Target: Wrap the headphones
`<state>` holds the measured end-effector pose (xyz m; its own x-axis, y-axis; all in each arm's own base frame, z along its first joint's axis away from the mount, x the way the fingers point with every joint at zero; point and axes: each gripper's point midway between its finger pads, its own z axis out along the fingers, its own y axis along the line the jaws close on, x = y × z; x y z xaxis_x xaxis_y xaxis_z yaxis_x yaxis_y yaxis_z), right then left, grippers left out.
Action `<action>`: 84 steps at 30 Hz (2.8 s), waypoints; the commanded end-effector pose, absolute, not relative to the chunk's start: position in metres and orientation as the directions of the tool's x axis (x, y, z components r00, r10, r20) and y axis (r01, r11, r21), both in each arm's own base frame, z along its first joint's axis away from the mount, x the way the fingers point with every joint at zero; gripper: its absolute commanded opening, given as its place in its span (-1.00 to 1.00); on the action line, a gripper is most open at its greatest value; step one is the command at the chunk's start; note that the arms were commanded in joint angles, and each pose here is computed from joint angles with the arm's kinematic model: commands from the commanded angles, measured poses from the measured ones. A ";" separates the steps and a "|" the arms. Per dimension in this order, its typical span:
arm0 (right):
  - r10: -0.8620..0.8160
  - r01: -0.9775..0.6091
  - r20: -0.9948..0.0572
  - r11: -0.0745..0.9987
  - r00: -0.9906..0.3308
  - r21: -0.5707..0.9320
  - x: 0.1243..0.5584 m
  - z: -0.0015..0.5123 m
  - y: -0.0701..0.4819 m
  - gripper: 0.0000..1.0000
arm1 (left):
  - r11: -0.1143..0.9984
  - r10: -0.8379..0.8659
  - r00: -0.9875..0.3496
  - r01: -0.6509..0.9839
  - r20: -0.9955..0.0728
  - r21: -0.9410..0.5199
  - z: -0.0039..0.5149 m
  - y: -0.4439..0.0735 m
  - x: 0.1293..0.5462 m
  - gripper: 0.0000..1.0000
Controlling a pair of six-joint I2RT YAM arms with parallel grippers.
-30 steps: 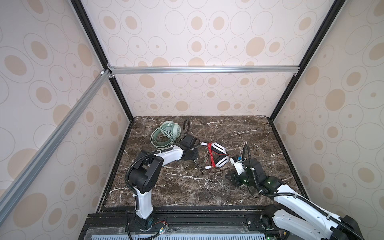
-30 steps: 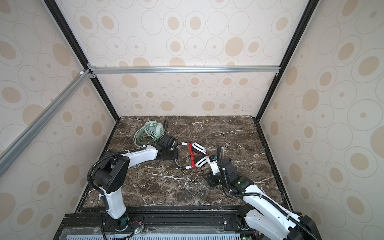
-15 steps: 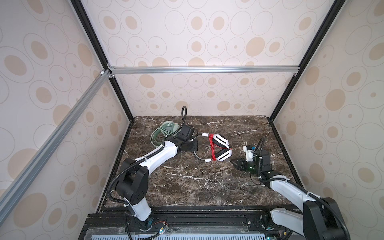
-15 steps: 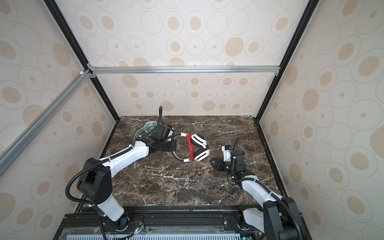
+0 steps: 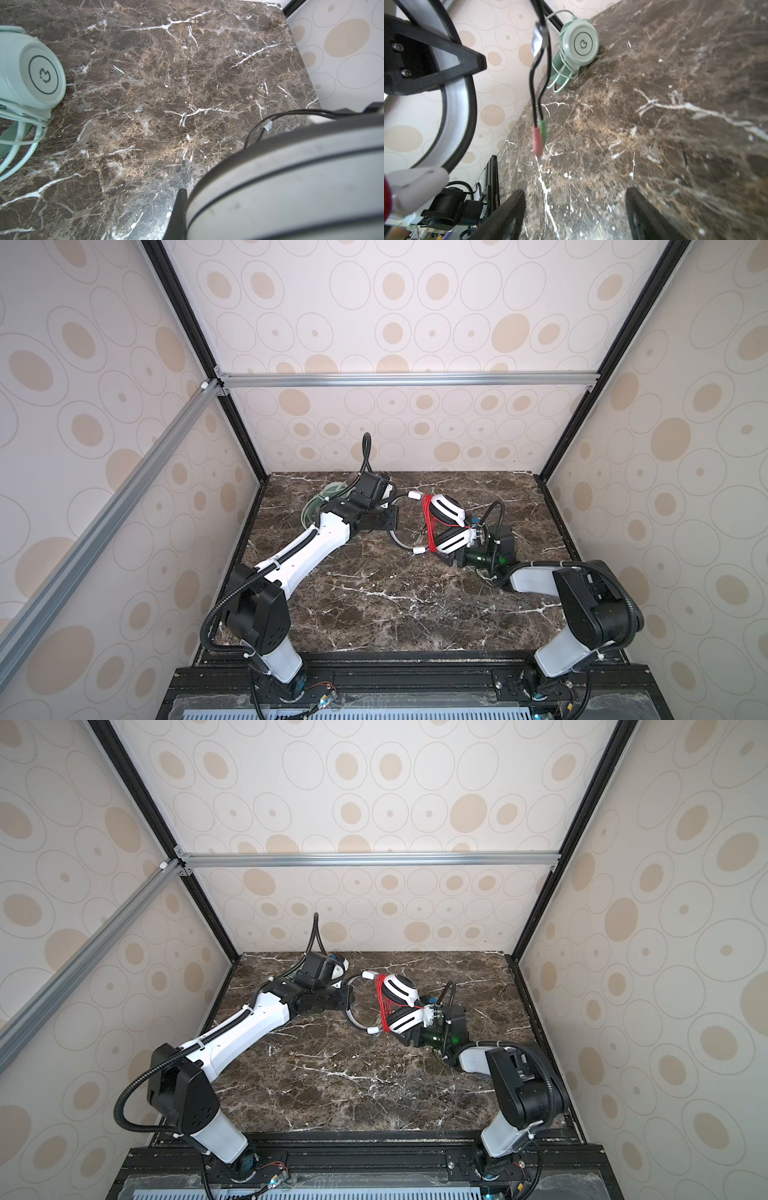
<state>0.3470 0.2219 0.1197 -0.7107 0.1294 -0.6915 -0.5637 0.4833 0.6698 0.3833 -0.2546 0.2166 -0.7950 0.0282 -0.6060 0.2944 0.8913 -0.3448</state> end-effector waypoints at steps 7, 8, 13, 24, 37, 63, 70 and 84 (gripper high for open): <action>0.262 -0.712 -0.773 0.301 -0.578 0.634 0.404 0.169 0.252 0.56 | 0.799 -0.024 -0.742 0.389 -0.670 -0.459 0.281 -0.271 0.374 -1.00; 0.279 -0.712 -0.773 0.301 -0.570 0.634 0.411 0.171 0.253 0.54 | 0.795 -0.025 -0.744 0.390 -0.668 -0.464 0.281 -0.272 0.374 -1.00; 0.287 -0.716 -0.753 0.240 -0.592 0.655 0.425 0.170 0.276 -0.86 | 0.792 -0.040 -0.747 0.381 -0.664 -0.477 0.284 -0.273 0.377 -1.00; 0.254 -0.329 -0.436 0.371 -0.863 0.868 0.371 0.103 0.271 -1.00 | 0.835 -0.261 -0.832 0.060 -0.490 -0.548 0.198 -0.246 0.430 -1.00; 0.287 0.052 -0.156 0.604 -0.945 0.795 0.310 0.050 0.252 -0.87 | 0.836 -0.520 -0.808 -0.415 -0.278 -0.359 0.066 -0.202 0.424 -1.00; -0.255 0.167 -0.939 0.940 -0.231 -0.296 0.352 0.187 0.031 0.99 | 0.980 -0.198 -0.673 -0.120 -0.712 -0.159 0.198 -0.157 0.432 0.97; -0.198 0.099 -0.942 0.968 -0.270 -0.231 0.376 0.127 0.023 0.99 | 0.971 -0.169 -0.500 -0.233 -0.850 -0.056 0.235 -0.100 0.426 0.97; -0.069 0.132 -0.929 0.983 -0.363 -0.124 0.391 0.092 0.000 1.00 | 0.949 0.046 0.318 -0.309 -0.947 -0.058 0.232 0.018 0.271 0.96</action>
